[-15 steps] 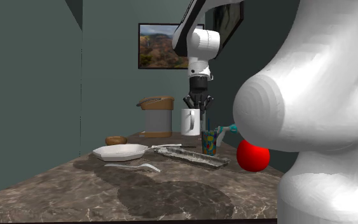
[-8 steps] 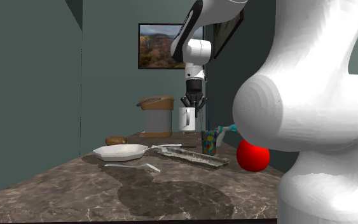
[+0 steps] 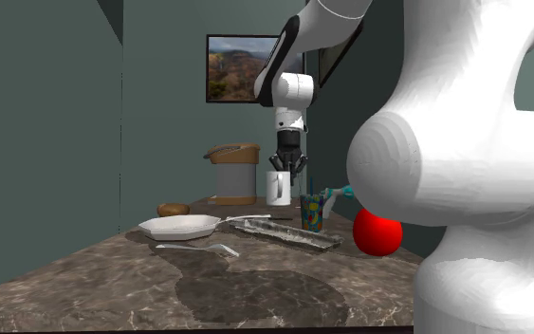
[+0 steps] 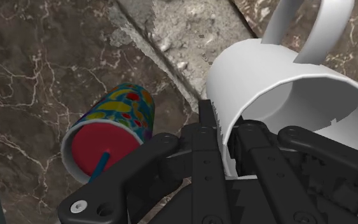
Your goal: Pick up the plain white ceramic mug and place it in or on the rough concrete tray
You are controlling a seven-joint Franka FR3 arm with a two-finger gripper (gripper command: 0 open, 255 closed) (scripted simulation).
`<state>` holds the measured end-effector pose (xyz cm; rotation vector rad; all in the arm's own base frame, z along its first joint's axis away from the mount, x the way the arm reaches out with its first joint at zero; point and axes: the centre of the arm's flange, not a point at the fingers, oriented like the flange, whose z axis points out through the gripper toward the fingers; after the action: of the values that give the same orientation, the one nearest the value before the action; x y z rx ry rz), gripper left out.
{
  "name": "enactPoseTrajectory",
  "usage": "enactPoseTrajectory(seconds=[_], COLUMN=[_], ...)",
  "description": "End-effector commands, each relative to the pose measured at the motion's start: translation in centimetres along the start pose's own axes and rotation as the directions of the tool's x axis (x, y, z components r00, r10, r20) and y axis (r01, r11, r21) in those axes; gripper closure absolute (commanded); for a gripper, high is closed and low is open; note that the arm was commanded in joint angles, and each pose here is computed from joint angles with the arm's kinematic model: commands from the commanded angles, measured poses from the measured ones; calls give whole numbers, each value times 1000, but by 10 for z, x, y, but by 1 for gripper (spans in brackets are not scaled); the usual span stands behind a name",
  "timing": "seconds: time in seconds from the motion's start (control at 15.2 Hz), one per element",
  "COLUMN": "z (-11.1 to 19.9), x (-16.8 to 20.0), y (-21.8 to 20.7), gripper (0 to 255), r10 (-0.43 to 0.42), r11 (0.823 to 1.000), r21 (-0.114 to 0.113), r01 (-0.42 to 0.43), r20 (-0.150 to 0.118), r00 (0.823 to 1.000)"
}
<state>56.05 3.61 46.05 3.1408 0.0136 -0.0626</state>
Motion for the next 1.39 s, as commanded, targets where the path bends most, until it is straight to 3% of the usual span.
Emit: enactPoseTrajectory(seconds=[0.0,0.59,1.06,1.12,1.32], z=[10,59,59,59,59], x=[1,3,3,3,3], y=[1,1,1,1,1], gripper=[255,255,255,0,0], r10=[0,0,0,0,0], r11=[1000,1000,1000,1000,1000], r21=[0,0,0,0,0], r01=[0,0,0,0,0], r20=[-1,-1,-1,-1,-1], r00=[1000,1000,1000,1000,1000])
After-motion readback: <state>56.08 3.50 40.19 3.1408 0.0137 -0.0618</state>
